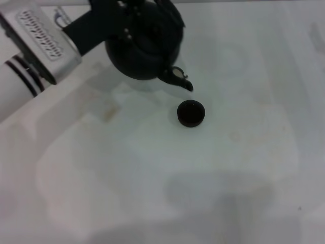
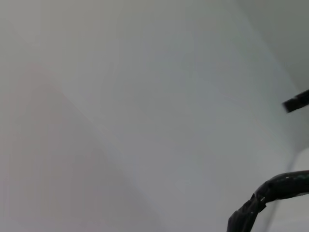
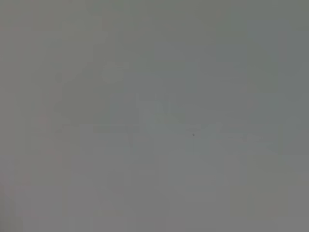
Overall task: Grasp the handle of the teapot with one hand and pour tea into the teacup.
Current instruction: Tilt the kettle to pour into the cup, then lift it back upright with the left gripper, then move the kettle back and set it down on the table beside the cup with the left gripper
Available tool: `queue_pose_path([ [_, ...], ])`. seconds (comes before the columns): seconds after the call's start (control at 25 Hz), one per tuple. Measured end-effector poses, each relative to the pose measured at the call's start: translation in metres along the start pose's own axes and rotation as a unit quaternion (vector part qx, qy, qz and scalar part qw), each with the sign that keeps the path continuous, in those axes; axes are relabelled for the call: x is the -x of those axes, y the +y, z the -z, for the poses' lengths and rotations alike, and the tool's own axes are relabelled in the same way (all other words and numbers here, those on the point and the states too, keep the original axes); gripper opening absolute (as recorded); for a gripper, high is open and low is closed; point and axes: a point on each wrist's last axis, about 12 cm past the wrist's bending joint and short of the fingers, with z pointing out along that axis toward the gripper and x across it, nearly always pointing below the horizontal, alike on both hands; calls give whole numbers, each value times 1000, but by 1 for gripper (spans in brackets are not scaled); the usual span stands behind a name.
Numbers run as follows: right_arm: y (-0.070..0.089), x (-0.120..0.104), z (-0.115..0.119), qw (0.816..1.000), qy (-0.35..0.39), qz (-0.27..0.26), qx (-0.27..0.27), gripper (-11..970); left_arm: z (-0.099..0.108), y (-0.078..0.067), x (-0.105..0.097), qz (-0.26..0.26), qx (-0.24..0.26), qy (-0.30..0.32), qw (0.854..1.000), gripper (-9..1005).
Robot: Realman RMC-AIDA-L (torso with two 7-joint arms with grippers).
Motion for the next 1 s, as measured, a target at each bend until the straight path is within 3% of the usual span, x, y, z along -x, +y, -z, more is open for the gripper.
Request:
queue_pose_path([
  [0.4, 2, 3, -4, 1000, -5, 6, 4, 824, 39, -1, -18, 97, 89, 21, 991, 99],
  [0.76, 1, 6, -6, 1000, -9, 8, 6, 824, 80, -12, -26, 178, 143, 10, 974, 99],
  [1.0, 2, 8, -8, 1000, -13, 10, 8, 824, 103, -21, -35, 233, 193, 28, 953, 98],
])
